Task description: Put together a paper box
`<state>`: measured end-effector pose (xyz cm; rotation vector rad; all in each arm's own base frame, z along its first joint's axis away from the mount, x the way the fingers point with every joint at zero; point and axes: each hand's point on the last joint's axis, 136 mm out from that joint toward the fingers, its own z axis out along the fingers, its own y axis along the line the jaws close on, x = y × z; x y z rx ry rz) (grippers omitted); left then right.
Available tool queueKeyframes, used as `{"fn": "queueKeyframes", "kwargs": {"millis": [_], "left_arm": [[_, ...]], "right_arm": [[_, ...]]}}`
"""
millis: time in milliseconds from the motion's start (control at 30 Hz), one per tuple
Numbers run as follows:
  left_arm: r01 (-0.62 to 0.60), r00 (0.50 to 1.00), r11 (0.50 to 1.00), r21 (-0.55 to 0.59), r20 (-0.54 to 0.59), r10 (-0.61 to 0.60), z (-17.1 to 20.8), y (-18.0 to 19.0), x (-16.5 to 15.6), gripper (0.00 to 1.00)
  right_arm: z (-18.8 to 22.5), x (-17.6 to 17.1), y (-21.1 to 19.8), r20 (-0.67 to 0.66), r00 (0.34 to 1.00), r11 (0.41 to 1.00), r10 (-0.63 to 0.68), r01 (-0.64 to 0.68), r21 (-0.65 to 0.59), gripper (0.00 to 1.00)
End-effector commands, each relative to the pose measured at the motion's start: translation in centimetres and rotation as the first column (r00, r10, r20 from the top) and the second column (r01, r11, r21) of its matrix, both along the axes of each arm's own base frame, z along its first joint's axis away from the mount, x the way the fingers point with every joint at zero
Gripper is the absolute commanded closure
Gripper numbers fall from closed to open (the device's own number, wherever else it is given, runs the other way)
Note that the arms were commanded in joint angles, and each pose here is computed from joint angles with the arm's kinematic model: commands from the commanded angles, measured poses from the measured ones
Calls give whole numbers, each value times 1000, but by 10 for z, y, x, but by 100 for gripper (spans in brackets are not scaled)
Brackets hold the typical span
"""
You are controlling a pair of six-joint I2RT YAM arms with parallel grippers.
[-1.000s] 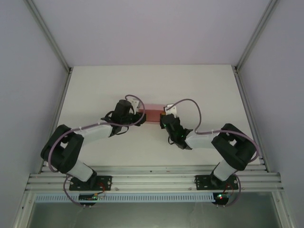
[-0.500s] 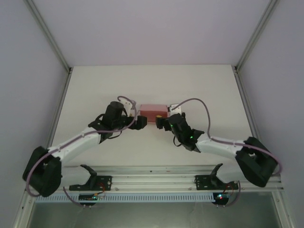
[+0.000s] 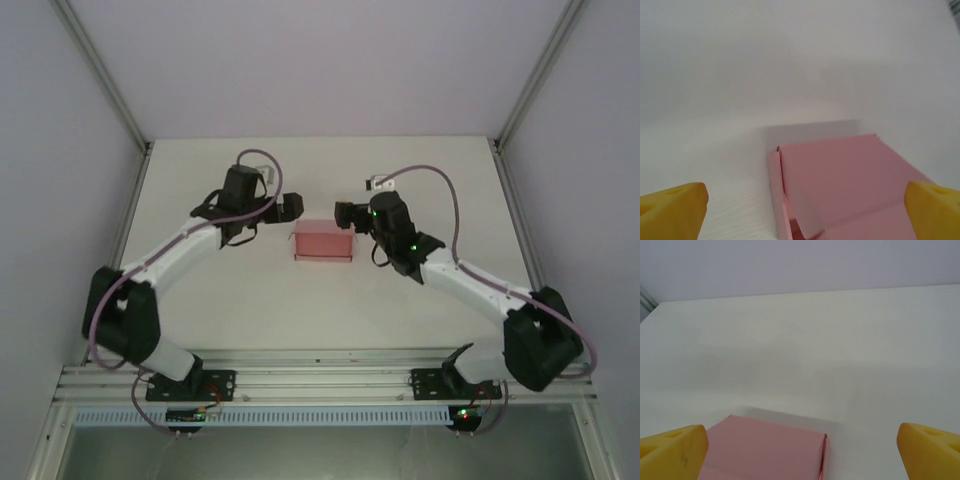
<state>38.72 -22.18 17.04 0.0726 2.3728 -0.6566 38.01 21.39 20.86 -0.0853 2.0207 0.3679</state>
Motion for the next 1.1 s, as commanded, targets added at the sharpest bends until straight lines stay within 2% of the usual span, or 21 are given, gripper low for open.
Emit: {"fn": "queueKeyframes", "kwargs": {"millis": [0, 100, 233, 300, 533, 667, 767, 833, 900, 967, 1067], "left_arm": [[60, 992, 997, -55, -105, -66, -21, -17, 2, 0], [74, 981, 992, -99, -173, -91, -43, -23, 7, 0], [112, 965, 985, -133, -222, -140, -69, -30, 3, 3], [139, 955, 977, -160, -240, -175, -79, -36, -1, 9], [158, 931, 966, -203, -294, -214, -106, -41, -8, 32], [161, 925, 963, -215, -306, -223, -114, -42, -11, 43], [157, 922, 959, -237, -312, -229, -118, -40, -12, 56], [152, 919, 948, -280, -313, -240, -118, -40, -13, 67], [142, 920, 935, -324, -305, -246, -117, -38, -13, 78], [131, 921, 922, -364, -300, -249, -117, -34, -14, 82], [125, 927, 903, -411, -277, -254, -115, -29, -13, 87]], "right_arm": [[-47, 4, 8, -171, 985, 999, 33, -34, -1, 1], [-86, 4, 13, -274, 961, 998, 46, -54, -24, 2], [-128, -6, 7, -374, 927, 998, 15, -39, -56, 10], [-143, -12, 3, -402, 916, 999, -2, -19, -49, 14], [-167, -24, -1, -448, 894, 1000, -13, -1, -30, 18], [-168, -25, -5, -446, 894, 999, -31, 22, -24, 19], [-157, -24, -4, -434, 901, 1000, -16, 20, 5, 19], [-147, -24, -4, -425, 905, 999, -5, 24, 39, 15], [-136, -24, -4, -420, 907, 996, 6, 34, 88, 10], [-127, -25, -7, -422, 906, 988, 7, 59, 144, 5], [-112, -25, -2, -399, 913, 962, 87, 28, 273, 3]]}}
